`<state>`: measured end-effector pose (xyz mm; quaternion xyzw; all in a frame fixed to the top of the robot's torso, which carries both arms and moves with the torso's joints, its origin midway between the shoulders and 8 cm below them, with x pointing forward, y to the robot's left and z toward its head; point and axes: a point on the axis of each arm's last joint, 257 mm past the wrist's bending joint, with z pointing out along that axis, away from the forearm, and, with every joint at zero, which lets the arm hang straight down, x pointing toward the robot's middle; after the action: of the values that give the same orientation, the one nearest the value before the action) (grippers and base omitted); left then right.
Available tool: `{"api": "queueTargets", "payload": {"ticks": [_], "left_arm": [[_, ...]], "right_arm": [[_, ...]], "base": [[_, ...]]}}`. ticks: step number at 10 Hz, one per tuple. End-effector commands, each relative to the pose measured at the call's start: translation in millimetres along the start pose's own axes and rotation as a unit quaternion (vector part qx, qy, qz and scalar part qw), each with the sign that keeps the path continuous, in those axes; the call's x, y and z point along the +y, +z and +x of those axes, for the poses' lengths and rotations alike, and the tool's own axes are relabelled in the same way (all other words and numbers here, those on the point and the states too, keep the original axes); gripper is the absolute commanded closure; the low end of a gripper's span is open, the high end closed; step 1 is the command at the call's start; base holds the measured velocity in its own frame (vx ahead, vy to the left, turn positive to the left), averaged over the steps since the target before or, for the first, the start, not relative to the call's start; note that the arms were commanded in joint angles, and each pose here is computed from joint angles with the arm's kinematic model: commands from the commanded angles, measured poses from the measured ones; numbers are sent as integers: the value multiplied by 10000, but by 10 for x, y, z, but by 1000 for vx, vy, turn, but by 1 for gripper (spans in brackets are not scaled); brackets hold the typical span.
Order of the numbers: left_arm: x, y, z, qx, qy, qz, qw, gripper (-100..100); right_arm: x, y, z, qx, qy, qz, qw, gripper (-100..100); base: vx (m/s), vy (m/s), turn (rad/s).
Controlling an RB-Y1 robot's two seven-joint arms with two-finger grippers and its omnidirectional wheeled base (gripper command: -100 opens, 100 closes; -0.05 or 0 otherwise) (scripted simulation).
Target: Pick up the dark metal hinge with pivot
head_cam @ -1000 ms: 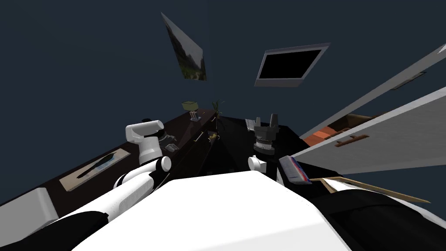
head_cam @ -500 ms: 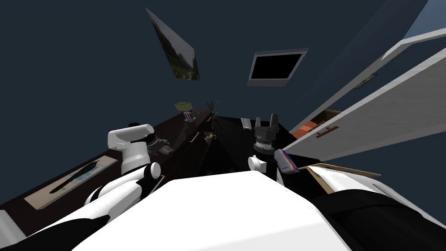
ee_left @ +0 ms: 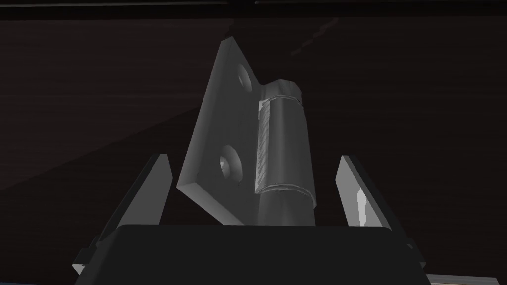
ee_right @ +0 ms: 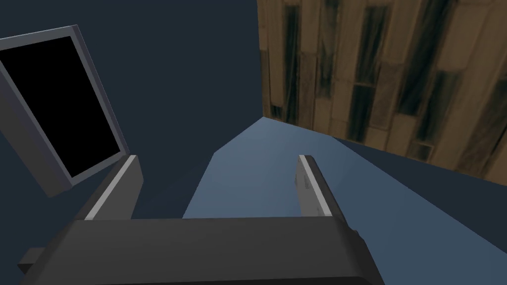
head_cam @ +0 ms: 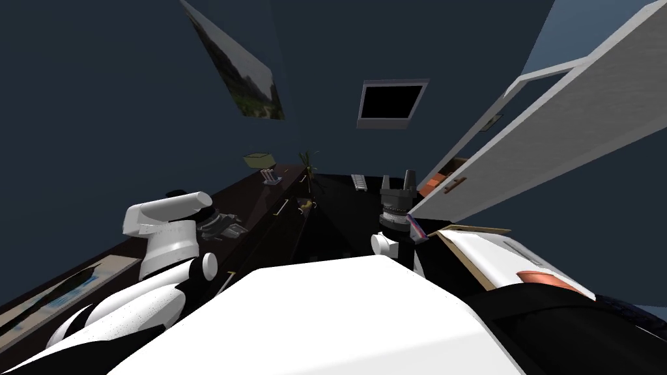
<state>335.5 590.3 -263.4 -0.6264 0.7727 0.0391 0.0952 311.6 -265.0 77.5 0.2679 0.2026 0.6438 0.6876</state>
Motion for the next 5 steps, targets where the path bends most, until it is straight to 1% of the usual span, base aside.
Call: {"api": "queueTargets", "payload": {"ticks": [1, 2, 3, 4, 5], "left_arm": [[209, 20, -162, -41, -222, -45, 9997, -100], [199, 12, -161, -28, -215, -19, 9998, -100], [370, 25, -289, -58, -412, -62, 9991, -100], [364, 9, -300, -60, -409, -42, 9991, -100], [533, 4, -433, -103, -607, -79, 9981, -100]], "right_arm": [[0, 0, 0, 0, 0, 0, 10000, 0], [0, 0, 0, 0, 1, 0, 10000, 0], [0, 0, 0, 0, 0, 0, 10000, 0], [0, 0, 0, 0, 1, 0, 10000, 0], [0, 0, 0, 0, 0, 0, 10000, 0]], "base": [[-51, -28, -223], [-41, -20, -136], [-35, -27, -289], [-26, -20, -120], [-38, -30, -206]]}}
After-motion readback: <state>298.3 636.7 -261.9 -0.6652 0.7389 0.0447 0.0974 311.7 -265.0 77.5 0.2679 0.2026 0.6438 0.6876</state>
